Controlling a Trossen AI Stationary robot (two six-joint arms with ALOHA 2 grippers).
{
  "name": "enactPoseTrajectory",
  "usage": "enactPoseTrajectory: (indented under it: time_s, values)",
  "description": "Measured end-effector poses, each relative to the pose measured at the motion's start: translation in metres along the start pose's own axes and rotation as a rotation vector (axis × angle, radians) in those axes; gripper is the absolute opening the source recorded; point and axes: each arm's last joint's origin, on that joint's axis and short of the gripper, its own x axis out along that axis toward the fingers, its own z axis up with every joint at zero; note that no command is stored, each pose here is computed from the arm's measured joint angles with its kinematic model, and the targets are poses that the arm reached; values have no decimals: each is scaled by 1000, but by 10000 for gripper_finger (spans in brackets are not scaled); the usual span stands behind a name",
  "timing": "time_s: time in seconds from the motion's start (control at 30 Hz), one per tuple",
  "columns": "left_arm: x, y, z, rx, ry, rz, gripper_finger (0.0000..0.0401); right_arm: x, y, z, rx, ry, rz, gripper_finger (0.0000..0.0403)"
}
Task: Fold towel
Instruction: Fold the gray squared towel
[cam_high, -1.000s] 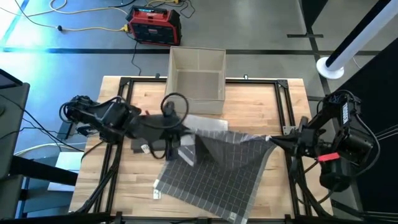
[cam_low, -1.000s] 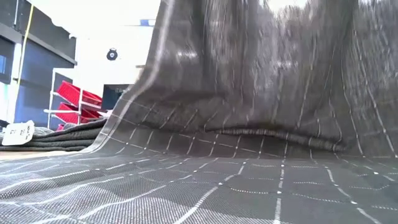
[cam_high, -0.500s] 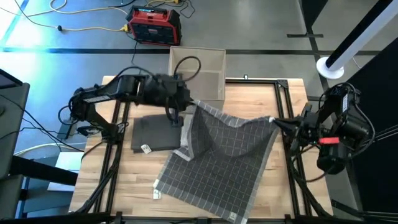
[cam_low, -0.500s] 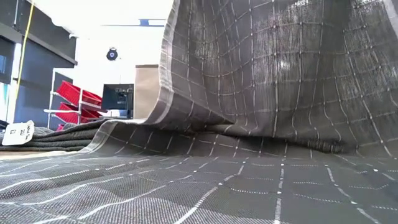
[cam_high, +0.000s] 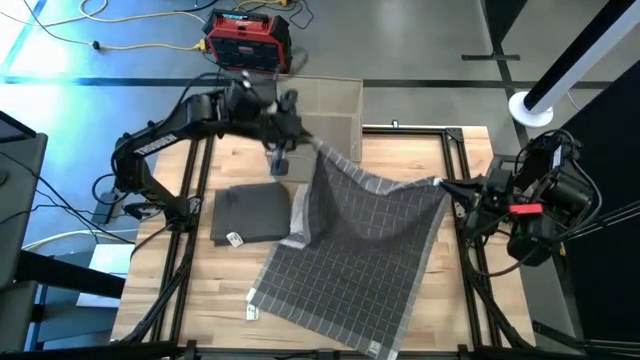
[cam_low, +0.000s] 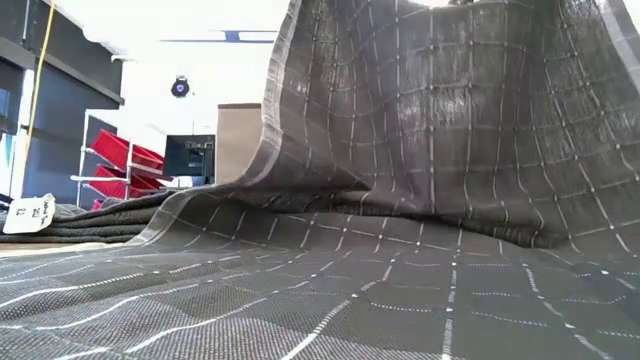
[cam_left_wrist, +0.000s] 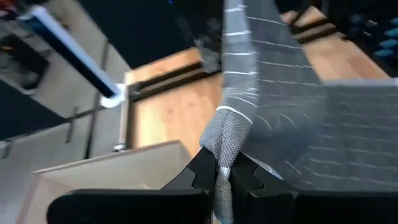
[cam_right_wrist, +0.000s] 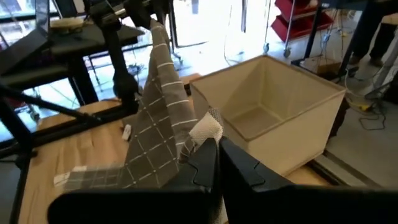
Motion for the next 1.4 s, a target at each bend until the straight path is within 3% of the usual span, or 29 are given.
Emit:
enactPoseTrajectory:
  time_s: [0.2,0.43,0.67,0.83,1.13,1.4]
  values:
    - [-8,28,-9,-22,-13,99,0,3,0,-16,57,162,55,0]
    - [4,26,-29,-124,94,-120,0,10,12,-45,143,363,123,0]
    - [12,23,-48,-265,197,-332,0,26,65,-87,352,475,393,0]
    - [32,-12,-49,-286,352,-524,0,37,104,-111,462,510,540,0]
    - [50,-88,-40,-261,588,-777,0,52,152,-153,468,725,603,0]
    - [76,-144,-70,-326,649,-986,0,64,185,-192,468,918,649,0]
